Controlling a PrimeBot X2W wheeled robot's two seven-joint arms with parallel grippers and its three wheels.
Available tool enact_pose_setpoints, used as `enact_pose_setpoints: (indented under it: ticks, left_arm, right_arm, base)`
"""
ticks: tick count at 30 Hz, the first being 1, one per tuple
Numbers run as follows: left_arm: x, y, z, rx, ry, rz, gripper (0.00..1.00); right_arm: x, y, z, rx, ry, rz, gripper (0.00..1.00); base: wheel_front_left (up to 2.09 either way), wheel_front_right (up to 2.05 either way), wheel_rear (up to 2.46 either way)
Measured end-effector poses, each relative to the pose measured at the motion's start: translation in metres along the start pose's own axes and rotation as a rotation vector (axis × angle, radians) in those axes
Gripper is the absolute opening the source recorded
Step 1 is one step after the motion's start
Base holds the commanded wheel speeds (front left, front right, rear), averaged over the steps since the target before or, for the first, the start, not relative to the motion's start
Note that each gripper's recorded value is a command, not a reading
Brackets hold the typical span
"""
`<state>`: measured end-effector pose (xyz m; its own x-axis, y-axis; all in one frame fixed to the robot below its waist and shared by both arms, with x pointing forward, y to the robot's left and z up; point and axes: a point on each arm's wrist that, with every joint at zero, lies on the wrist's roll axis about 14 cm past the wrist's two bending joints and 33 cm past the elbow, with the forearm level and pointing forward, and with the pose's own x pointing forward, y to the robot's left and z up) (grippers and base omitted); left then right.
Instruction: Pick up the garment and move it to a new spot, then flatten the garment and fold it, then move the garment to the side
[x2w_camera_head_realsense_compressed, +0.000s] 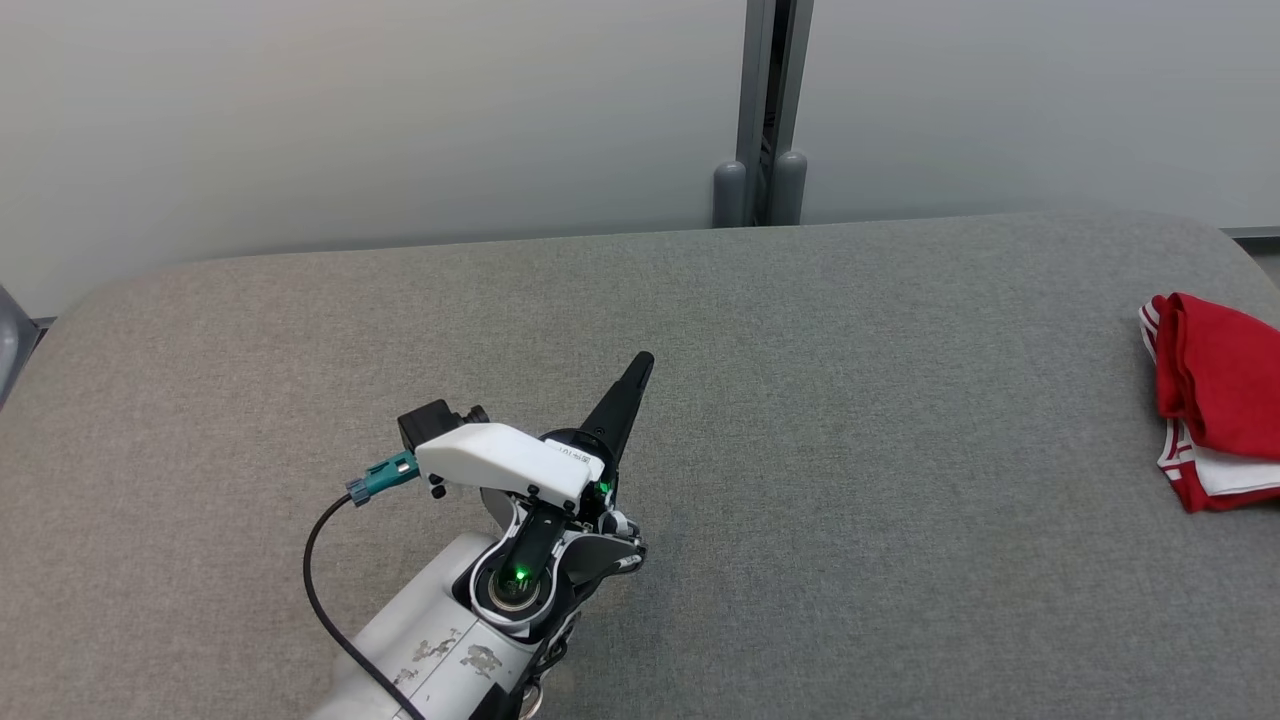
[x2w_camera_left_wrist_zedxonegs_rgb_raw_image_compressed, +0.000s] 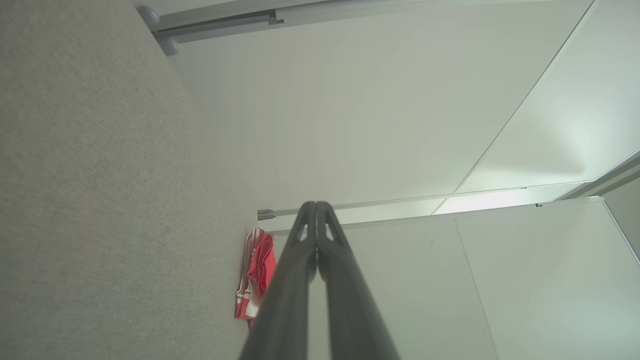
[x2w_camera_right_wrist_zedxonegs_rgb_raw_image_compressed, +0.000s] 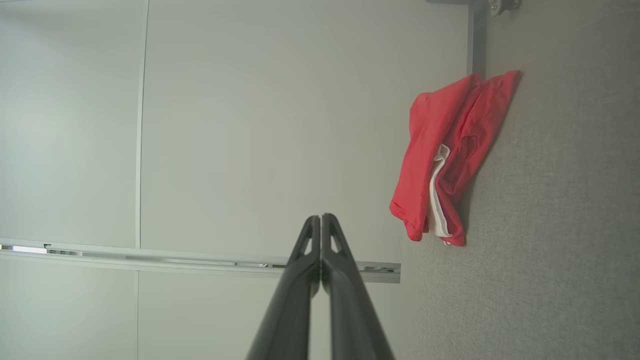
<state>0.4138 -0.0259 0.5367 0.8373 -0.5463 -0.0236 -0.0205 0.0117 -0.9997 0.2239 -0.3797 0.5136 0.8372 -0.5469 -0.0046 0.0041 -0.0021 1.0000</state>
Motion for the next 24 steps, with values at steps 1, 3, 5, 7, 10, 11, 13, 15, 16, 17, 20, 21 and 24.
enact_pose_setpoints:
  ticks: [1, 3, 5, 7, 10, 11, 13, 15, 16, 17, 20, 21, 24]
  left_arm:
    - [0.0000, 0.0000, 0.0000, 0.000, 0.000, 0.000, 0.00]
    - [0.0000, 0.0000, 0.0000, 0.000, 0.000, 0.000, 0.00]
    - [0.0000, 0.0000, 0.0000, 0.000, 0.000, 0.000, 0.00]
    - [0.0000, 0.0000, 0.0000, 0.000, 0.000, 0.000, 0.00]
    - [0.0000, 0.0000, 0.0000, 0.000, 0.000, 0.000, 0.00]
    - [0.0000, 0.0000, 0.0000, 0.000, 0.000, 0.000, 0.00]
    - [0.0000, 0.0000, 0.0000, 0.000, 0.000, 0.000, 0.00]
    - [0.0000, 0.0000, 0.0000, 0.000, 0.000, 0.000, 0.00]
    - [0.0000, 0.0000, 0.0000, 0.000, 0.000, 0.000, 0.00]
    - [0.0000, 0.0000, -0.0001, 0.000, 0.000, 0.000, 0.00]
    - [0.0000, 0.0000, 0.0000, 0.000, 0.000, 0.000, 0.00]
    - [0.0000, 0.0000, -0.0001, 0.000, 0.000, 0.000, 0.00]
    - [0.0000, 0.0000, -0.0001, 0.000, 0.000, 0.000, 0.00]
  right_arm:
    - [0.0000, 0.0000, 0.0000, 0.000, 0.000, 0.000, 0.00]
    - [0.0000, 0.0000, 0.0000, 0.000, 0.000, 0.000, 0.00]
    - [0.0000, 0.0000, 0.0000, 0.000, 0.000, 0.000, 0.00]
    - [0.0000, 0.0000, 0.0000, 0.000, 0.000, 0.000, 0.00]
    - [0.0000, 0.0000, 0.0000, 0.000, 0.000, 0.000, 0.00]
    - [0.0000, 0.0000, 0.0000, 0.000, 0.000, 0.000, 0.00]
    - [0.0000, 0.0000, 0.0000, 0.000, 0.000, 0.000, 0.00]
    - [0.0000, 0.0000, 0.0000, 0.000, 0.000, 0.000, 0.00]
    - [0.0000, 0.0000, 0.0000, 0.000, 0.000, 0.000, 0.00]
    - [0.0000, 0.0000, 0.0000, 0.000, 0.000, 0.000, 0.00]
    - [0.0000, 0.0000, 0.0000, 0.000, 0.000, 0.000, 0.00]
    - [0.0000, 0.0000, 0.0000, 0.000, 0.000, 0.000, 0.00]
    - [0.0000, 0.0000, 0.0000, 0.000, 0.000, 0.000, 0.00]
  base:
    - [0.00, 0.00, 0.00]
    - [0.00, 0.00, 0.00]
    - [0.00, 0.00, 0.00]
    - [0.00, 0.00, 0.00]
    - [0.00, 0.00, 0.00]
    - [0.00, 0.00, 0.00]
    - [0.00, 0.00, 0.00]
    - [0.00, 0.00, 0.00]
    - [0.00, 0.00, 0.00]
    - [0.00, 0.00, 0.00]
    - [0.00, 0.00, 0.00]
    - [0.00, 0.00, 0.00]
    - [0.00, 0.00, 0.00]
